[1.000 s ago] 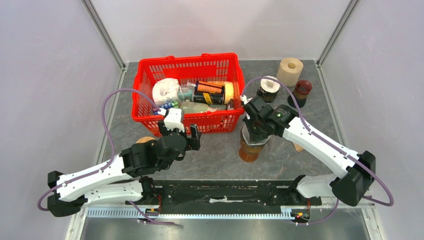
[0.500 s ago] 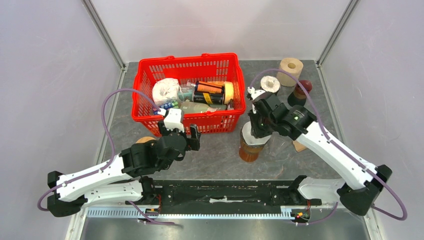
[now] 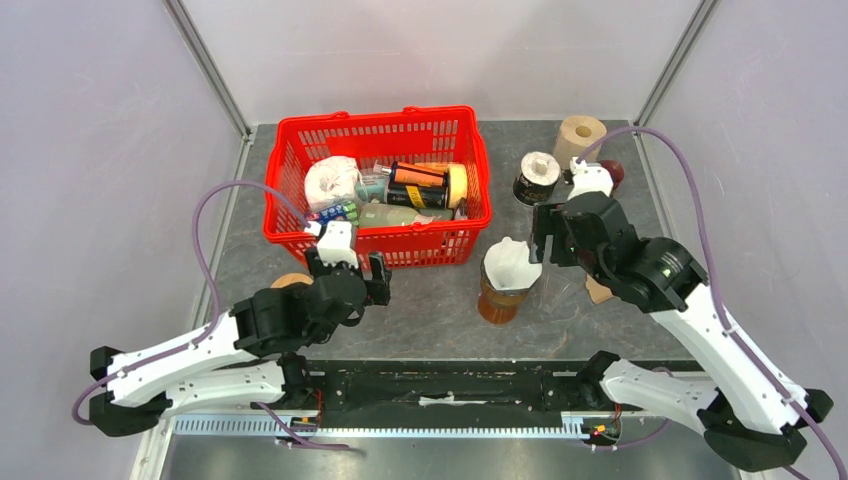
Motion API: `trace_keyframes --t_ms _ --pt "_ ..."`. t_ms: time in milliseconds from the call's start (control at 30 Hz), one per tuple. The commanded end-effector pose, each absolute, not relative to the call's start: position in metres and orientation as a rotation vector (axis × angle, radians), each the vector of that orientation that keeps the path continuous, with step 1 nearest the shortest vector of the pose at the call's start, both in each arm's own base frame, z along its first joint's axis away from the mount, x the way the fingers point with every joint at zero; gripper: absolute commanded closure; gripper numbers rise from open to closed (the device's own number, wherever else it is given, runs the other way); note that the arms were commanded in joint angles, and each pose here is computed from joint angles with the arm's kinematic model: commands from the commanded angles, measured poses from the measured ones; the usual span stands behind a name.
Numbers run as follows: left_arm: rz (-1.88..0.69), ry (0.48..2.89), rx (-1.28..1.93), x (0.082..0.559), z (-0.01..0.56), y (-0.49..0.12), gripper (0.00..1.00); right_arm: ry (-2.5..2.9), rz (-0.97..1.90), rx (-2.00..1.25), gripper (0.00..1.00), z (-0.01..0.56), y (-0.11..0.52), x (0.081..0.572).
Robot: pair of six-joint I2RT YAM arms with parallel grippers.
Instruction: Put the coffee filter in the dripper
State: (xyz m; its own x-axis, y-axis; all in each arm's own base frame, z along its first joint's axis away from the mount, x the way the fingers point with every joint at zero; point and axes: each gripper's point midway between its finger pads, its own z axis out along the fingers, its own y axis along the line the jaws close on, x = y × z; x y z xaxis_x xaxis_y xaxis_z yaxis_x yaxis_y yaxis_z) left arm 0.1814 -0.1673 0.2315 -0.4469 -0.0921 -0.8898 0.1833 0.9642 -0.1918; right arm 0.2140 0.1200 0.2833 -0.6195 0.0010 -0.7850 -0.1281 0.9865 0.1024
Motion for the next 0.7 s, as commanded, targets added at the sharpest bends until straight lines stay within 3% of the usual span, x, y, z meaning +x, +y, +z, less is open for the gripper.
trace_keyframes --t_ms 0,300,667 --pt "-0.308 2.01 -0.064 0.179 0.234 -0.148 0.06 2.123 0.036 0.099 0.04 0.299 0.08 0.224" --pt "-0.29 2.066 -0.151 0.169 0.211 -0.128 0.06 2.187 -0.124 0.407 0.03 0.258 0.027 0.229" --pt "0.045 2.006 -0.459 0.173 0.179 -0.068 0.05 2.242 -0.052 0.502 0.03 0.22 0.024 0.233"
